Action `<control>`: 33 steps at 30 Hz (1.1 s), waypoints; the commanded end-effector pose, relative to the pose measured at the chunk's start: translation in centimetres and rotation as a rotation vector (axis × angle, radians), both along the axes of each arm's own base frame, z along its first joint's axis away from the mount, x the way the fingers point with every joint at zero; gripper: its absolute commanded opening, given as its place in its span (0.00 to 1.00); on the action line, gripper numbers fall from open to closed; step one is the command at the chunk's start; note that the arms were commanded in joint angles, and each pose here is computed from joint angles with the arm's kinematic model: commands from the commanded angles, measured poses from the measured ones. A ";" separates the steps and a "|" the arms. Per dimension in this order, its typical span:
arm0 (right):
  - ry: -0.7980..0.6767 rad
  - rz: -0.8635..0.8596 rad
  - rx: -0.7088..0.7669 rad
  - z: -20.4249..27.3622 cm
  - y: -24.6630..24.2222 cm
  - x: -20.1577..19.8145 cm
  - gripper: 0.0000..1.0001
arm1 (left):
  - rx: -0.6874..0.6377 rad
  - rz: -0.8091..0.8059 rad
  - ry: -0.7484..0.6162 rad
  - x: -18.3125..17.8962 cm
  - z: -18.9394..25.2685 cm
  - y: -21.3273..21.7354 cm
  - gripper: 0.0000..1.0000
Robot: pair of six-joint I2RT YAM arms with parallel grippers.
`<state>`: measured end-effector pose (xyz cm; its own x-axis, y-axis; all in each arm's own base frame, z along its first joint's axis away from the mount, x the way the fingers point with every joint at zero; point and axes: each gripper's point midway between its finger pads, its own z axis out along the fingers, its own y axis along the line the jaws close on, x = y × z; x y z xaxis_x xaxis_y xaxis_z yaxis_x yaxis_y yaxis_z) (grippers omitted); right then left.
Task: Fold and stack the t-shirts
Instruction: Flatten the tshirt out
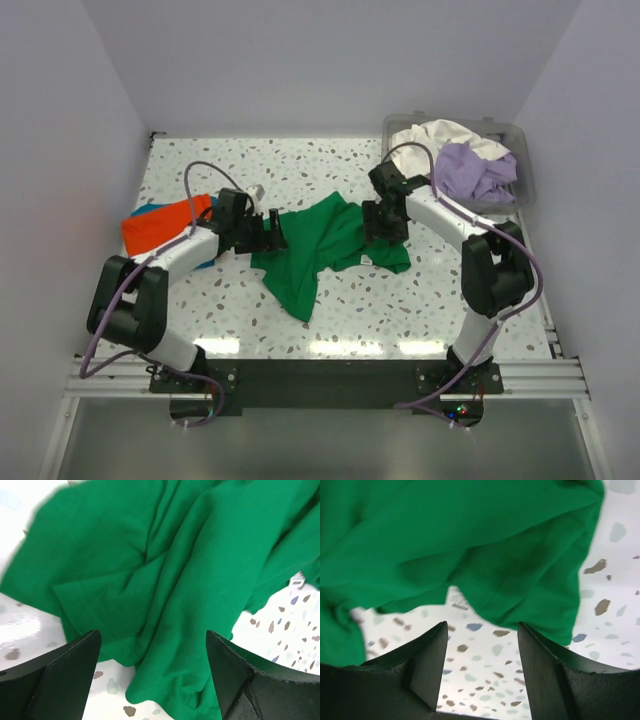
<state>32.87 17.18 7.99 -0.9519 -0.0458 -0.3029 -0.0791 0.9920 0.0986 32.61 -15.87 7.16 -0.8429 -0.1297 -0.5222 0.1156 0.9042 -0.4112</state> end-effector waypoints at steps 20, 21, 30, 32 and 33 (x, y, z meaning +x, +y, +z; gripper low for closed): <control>0.121 -0.146 -0.284 -6.7 -7.5 -2.7 0.00 | 0.105 -0.133 0.064 2.4 -5.6 -1.3 0.00; 0.122 -0.142 -0.289 -6.4 -7.7 -3.2 0.00 | 0.139 -0.114 0.041 3.5 -4.9 -0.8 0.00; 0.128 -0.122 -0.412 -2.4 -11.0 -6.1 0.01 | 0.264 -0.087 -0.141 11.7 0.9 -0.3 0.00; 0.128 -0.132 -0.451 -2.2 -11.8 -6.3 0.01 | 0.295 -0.071 -0.138 12.6 0.8 0.0 0.00; 0.124 -0.134 -0.453 -2.2 -11.9 -6.2 0.02 | 0.297 -0.065 -0.149 13.2 1.4 0.0 0.12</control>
